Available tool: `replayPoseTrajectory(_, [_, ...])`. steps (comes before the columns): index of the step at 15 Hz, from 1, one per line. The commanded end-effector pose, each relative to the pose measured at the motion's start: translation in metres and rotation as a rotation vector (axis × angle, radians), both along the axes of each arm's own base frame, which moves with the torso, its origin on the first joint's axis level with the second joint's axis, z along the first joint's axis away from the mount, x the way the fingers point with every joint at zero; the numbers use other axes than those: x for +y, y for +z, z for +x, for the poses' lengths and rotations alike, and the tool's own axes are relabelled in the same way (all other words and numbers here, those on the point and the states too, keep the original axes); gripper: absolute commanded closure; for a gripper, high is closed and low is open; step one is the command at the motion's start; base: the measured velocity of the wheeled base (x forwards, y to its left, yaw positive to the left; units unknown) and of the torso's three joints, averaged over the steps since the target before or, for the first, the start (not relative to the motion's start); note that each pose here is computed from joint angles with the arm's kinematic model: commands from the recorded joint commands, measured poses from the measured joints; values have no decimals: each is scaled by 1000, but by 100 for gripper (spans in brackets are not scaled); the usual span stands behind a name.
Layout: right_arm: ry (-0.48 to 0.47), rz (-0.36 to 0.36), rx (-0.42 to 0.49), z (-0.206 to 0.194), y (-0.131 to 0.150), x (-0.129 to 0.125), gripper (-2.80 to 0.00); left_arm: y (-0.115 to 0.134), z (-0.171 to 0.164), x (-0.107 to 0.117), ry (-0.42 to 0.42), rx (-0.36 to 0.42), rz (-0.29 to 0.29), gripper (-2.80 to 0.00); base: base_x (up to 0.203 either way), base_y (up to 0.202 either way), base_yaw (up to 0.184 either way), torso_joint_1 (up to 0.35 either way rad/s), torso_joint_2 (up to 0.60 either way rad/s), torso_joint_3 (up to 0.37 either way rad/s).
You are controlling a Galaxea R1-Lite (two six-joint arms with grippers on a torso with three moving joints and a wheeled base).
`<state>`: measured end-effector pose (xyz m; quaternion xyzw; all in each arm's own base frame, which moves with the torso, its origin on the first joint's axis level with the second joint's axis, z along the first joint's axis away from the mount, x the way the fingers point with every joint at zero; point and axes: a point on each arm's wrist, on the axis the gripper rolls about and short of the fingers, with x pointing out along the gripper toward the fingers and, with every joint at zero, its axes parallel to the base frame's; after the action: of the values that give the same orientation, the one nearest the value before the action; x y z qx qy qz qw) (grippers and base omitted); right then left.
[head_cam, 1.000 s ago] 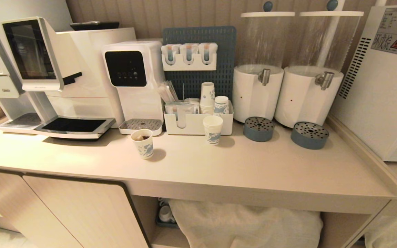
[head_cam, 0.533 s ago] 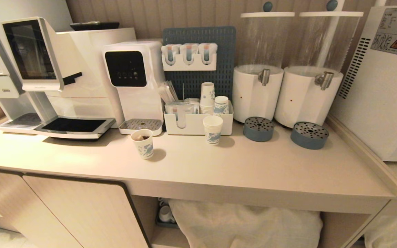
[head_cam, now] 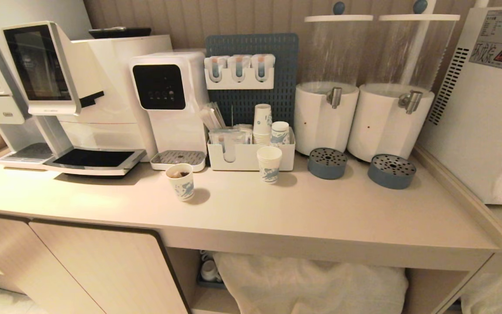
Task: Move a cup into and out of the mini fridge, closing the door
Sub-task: Place the ceramic cup on the table
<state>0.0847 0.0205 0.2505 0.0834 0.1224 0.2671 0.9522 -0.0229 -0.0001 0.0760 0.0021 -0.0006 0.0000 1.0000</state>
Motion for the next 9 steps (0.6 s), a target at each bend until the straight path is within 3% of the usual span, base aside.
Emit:
replayPoseTrajectory(1, [9, 4, 75, 35, -15, -6, 0, 0, 0, 0, 0, 0, 0, 0, 0, 0, 0, 0, 0, 0])
replayPoseTrajectory(4, [111, 7, 76, 73, -42, -34, 0, 0, 0, 0, 0, 0, -1, 0, 0, 0, 0, 0, 0, 0])
replayPoseTrajectory(7, [167, -122, 15, 107, -74, -47, 0, 0, 0, 0, 2, 0, -1, 0, 0, 0, 0, 0, 0, 0])
replayPoseTrajectory(9, [151, -161, 6, 131, -93, -53, 0, 0, 0, 0, 2, 0, -3, 0, 0, 0, 0, 0, 0, 0])
